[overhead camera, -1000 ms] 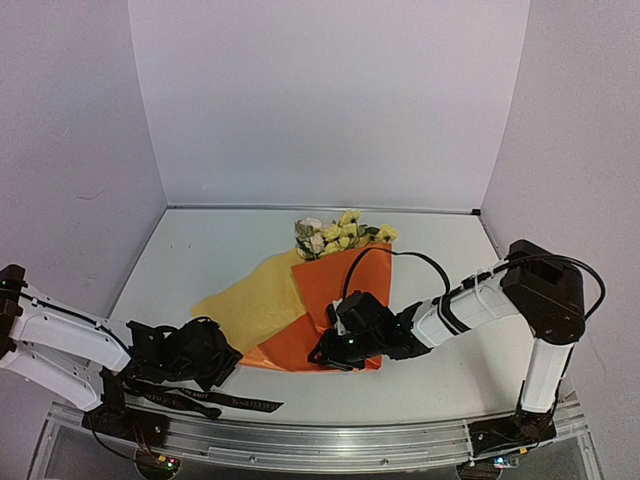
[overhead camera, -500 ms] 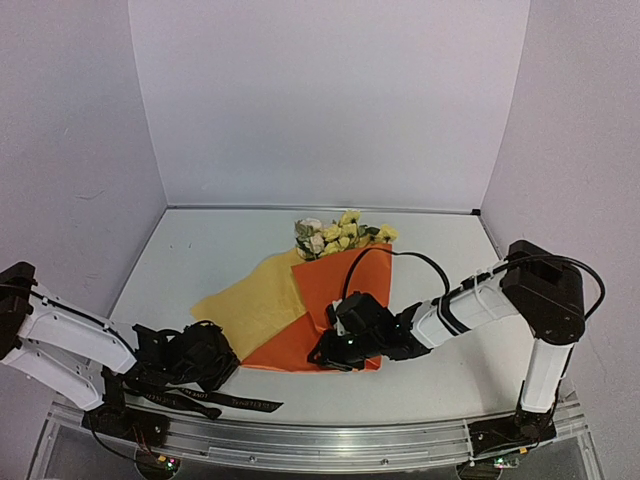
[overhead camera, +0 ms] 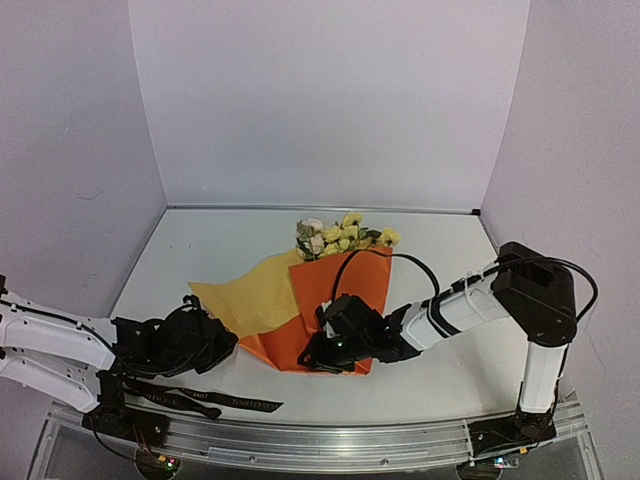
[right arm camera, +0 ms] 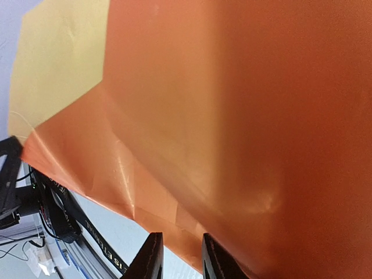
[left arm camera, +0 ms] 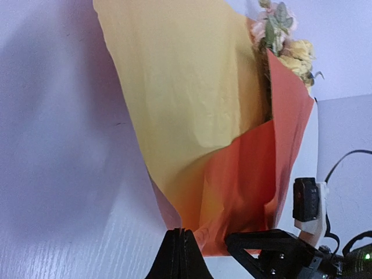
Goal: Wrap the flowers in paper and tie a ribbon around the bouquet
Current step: Pick up the two-thirds-folded wrapping paper from the center of the board.
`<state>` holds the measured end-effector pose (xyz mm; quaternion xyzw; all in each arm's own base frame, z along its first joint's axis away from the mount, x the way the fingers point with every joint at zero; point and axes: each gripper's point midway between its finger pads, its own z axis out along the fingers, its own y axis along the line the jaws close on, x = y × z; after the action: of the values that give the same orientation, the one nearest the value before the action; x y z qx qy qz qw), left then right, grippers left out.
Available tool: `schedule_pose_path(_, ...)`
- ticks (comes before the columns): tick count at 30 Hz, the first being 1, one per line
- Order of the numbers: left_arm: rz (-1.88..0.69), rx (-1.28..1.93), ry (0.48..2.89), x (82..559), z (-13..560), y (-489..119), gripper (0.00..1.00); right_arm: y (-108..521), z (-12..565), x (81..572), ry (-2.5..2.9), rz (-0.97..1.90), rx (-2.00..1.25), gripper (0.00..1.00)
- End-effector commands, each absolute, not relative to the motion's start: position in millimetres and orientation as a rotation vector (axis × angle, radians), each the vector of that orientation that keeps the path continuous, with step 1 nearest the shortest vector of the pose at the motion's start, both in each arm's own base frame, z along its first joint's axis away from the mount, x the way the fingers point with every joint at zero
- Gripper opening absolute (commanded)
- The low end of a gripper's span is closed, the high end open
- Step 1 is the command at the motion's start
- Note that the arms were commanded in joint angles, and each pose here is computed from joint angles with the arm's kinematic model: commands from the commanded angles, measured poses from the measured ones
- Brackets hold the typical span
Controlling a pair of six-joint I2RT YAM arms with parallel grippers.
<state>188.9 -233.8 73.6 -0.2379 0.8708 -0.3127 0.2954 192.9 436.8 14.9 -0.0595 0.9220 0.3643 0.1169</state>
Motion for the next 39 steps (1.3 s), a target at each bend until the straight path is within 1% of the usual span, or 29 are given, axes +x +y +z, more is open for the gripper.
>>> schedule_pose_path(1,-0.910,-0.415,2.203,201,122,-256,0.00,441,5,190,2.731,1.008,-0.192,0.26)
schedule_pose_path(5,-0.976,-0.240,2.141,202,149,-276,0.00,443,5,189,2.737,1.003,-0.205,0.26)
schedule_pose_path(8,-0.976,-0.168,2.129,202,156,-282,0.00,445,10,188,2.733,1.011,-0.231,0.28)
schedule_pose_path(15,-0.888,-0.200,2.153,204,146,-269,0.00,454,53,177,2.692,1.108,-0.382,0.32)
schedule_pose_path(23,-0.889,-0.160,2.146,204,148,-273,0.00,449,108,159,2.623,1.213,-0.537,0.36)
schedule_pose_path(26,-0.894,-0.132,2.146,204,151,-278,0.00,428,114,156,2.609,1.139,-0.577,0.37)
schedule_pose_path(30,-0.906,-0.109,2.142,204,154,-282,0.00,382,106,161,2.592,0.834,-0.696,0.37)
schedule_pose_path(31,-0.910,-0.104,2.141,203,155,-283,0.00,375,106,162,2.584,0.779,-0.736,0.36)
schedule_pose_path(32,-0.912,-0.101,2.142,203,155,-284,0.00,373,107,164,2.578,0.743,-0.773,0.34)
schedule_pose_path(33,-0.914,-0.098,2.142,203,156,-285,0.00,373,107,164,2.579,0.721,-0.804,0.29)
schedule_pose_path(35,-0.919,-0.088,2.143,203,156,-287,0.00,382,106,161,2.595,0.745,-0.845,0.16)
schedule_pose_path(39,-0.926,-0.077,2.145,202,158,-289,0.00,411,100,153,2.644,0.825,-0.881,0.08)
